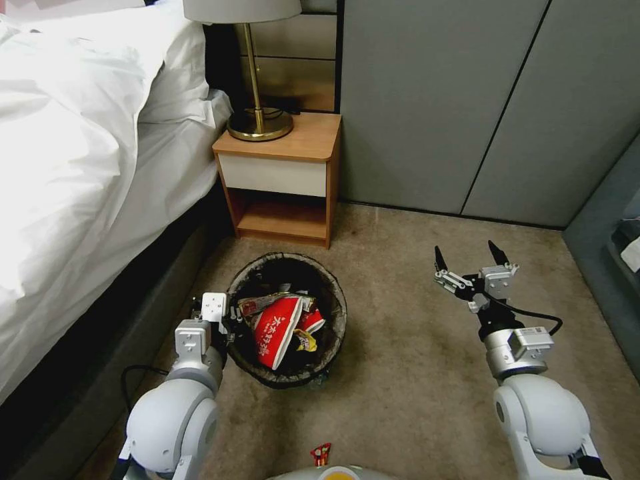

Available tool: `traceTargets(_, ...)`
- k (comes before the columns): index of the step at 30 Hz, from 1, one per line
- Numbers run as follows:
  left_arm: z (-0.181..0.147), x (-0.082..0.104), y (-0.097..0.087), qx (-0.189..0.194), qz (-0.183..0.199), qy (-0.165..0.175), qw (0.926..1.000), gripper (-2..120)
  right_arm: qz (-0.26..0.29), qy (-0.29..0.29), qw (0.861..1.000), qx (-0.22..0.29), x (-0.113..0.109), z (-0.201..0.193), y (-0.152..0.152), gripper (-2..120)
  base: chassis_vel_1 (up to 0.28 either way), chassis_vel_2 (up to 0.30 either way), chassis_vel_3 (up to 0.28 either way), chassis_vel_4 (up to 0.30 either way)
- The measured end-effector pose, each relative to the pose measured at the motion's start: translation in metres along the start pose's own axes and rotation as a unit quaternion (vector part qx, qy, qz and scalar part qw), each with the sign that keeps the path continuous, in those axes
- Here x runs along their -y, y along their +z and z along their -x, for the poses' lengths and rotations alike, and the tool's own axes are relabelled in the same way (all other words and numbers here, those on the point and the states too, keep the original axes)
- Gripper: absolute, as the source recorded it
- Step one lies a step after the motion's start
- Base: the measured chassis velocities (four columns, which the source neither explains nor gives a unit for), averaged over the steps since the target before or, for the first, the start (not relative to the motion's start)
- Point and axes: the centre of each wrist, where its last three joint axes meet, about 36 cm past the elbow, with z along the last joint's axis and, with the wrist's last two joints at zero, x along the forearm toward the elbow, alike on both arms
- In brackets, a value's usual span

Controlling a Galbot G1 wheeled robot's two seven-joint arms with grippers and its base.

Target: Pick up the trash bin, then pick up the garbage from the floor and place it into the trash bin.

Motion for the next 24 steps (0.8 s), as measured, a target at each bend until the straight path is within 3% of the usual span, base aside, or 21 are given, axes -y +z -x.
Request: traceTargets(24, -0.002, 0.0007, 0.0008, -0.006, -0.006, 0.005, 0.9999, 0, 0.002, -0.002, 1.0, -0.01, -0.0025, 0.0013, 0.009, 100, 0.0, 0.0, 0.0, 0.0)
